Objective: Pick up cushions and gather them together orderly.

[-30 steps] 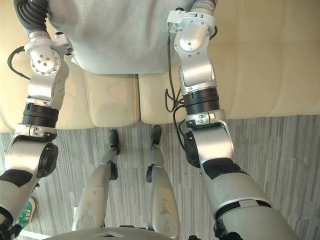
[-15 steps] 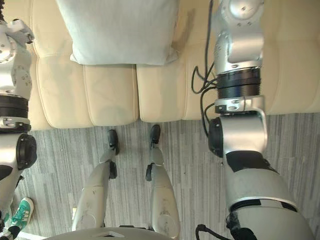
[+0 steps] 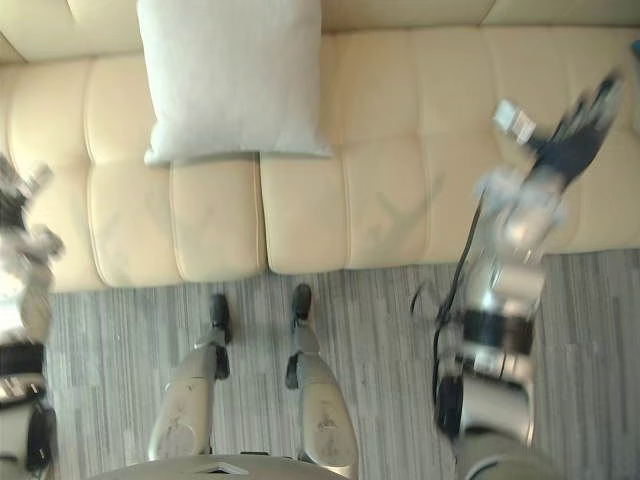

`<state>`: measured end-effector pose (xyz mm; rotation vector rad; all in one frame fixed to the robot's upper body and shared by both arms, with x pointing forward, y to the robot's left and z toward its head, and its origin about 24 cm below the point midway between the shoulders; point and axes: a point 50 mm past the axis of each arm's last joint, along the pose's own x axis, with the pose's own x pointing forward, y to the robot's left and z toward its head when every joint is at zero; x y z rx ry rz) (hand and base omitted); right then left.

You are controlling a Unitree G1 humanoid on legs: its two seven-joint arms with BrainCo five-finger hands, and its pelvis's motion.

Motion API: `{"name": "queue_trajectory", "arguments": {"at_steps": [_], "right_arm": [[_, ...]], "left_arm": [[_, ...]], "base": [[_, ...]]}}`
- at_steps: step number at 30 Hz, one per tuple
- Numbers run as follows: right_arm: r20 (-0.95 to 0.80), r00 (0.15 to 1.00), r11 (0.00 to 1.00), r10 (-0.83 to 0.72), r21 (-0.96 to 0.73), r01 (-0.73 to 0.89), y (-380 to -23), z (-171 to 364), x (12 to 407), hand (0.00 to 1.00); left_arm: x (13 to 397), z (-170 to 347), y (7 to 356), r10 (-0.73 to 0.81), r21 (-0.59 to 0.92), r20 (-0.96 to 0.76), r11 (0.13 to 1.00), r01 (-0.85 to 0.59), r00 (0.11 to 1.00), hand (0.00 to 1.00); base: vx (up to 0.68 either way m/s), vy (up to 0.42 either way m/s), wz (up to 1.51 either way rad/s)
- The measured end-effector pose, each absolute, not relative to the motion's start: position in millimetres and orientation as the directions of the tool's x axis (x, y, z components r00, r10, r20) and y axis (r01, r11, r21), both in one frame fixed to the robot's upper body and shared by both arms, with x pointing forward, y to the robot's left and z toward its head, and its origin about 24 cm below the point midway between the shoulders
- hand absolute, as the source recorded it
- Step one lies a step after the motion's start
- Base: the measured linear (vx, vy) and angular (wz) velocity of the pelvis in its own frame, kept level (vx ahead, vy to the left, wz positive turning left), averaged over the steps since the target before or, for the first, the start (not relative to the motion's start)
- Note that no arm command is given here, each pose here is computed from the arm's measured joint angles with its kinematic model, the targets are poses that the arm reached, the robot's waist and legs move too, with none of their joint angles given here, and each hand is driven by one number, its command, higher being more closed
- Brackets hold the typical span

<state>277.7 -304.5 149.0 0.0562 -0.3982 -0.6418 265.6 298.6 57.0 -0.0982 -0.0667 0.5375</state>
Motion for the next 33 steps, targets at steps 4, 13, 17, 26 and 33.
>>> {"name": "queue_trajectory", "arguments": {"at_steps": [4, 13, 17, 26, 33], "right_arm": [[0.034, 0.809, 0.809, -0.587, 0.009, 0.588, -291.8, 47.5, 236.3, 0.0], [-0.641, 0.598, 0.874, -0.481, -0.297, 0.385, -247.8, -114.6, 131.5, 0.0], [-0.785, 0.429, 0.887, -0.447, -0.324, 0.329, -239.5, -144.2, 91.0, 0.0], [-0.826, 0.403, 0.911, -0.393, -0.289, 0.295, -227.3, -151.2, 89.0, 0.0], [-0.792, 0.51, 0.938, -0.335, -0.23, 0.26, -203.9, -143.2, 133.6, 0.0]], "left_arm": [[205.9, -39.9, 272.6, 0.491, -0.073, -0.331, 0.838, -0.541, 0.806, 0.0], [71.2, -152.1, 220.1, 0.35, 0.071, -0.837, 0.831, -0.552, 0.42, 0.0], [50.6, -160.5, 219.0, 0.354, 0.137, -0.878, 0.831, -0.538, 0.323, 0.0], [68.7, -157.9, 219.4, 0.377, 0.147, -0.861, 0.826, -0.544, 0.34, 0.0], [99.1, -150.6, 216.4, 0.395, 0.115, -0.826, 0.816, -0.566, 0.402, 0.0]], "base": [[0.1, 0.033, -0.03], [0.03, 0.041, -0.21], [0.01, 0.032, -0.17], [-0.03, 0.04, 0.13], [-0.12, -0.166, 0.13]]}}
